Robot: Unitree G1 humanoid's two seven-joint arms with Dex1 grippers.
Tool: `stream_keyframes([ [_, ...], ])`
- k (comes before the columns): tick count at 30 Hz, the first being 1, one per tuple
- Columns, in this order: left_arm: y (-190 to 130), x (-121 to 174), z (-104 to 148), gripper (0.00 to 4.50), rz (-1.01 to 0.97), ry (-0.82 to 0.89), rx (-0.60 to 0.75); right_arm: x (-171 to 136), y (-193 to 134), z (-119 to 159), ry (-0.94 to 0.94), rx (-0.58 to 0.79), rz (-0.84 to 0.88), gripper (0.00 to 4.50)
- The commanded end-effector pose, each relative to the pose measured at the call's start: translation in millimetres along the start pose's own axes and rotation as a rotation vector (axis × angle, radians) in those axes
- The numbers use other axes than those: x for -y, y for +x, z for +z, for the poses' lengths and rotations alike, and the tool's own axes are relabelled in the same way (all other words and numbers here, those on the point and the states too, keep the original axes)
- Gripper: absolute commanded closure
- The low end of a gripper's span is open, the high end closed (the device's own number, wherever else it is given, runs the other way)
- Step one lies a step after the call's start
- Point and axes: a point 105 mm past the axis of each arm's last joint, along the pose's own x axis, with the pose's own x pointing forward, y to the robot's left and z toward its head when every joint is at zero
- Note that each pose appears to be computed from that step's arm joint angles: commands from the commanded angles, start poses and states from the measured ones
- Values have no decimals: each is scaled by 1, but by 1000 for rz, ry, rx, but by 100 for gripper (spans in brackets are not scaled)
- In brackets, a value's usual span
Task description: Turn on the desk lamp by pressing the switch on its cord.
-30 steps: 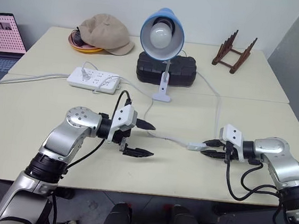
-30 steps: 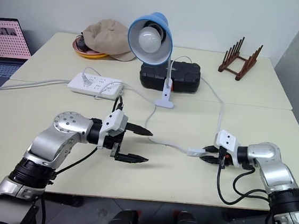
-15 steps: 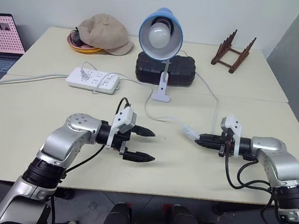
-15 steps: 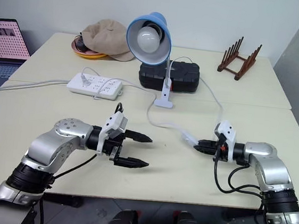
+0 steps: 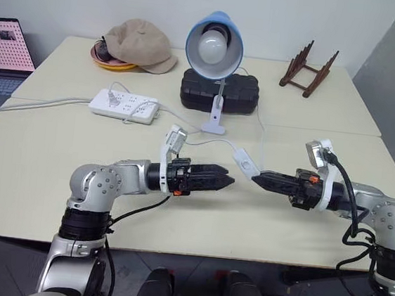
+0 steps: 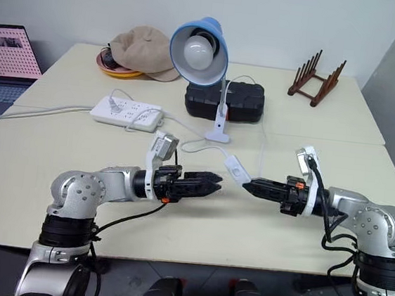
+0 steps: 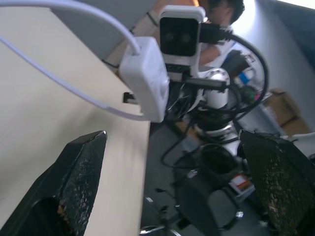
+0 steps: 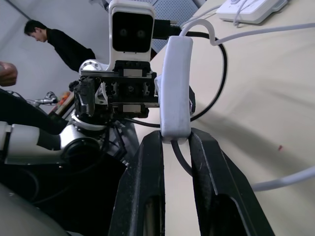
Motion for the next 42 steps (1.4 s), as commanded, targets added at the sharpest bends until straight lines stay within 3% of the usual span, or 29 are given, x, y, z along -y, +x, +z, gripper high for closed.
stream_keyframes([
  [1,4,7,2,0,-33,3,-17,-18,-2,7,-30,6,52,413],
  [10,11,3,8,0,-38,5,-6,-33,-2,-3,14,-27,108,413],
  [20,14,5,9,0,-64,-1,-5,-29,0,-4,10,-18,84,413],
  [27,12,5,12,120,-63,-4,12,-29,0,-4,7,-22,86,413],
  [40,13,4,13,383,-65,-3,15,-31,6,-9,1,-37,98,413],
  [42,12,4,13,400,-66,-5,15,-31,5,-8,2,-34,97,413],
])
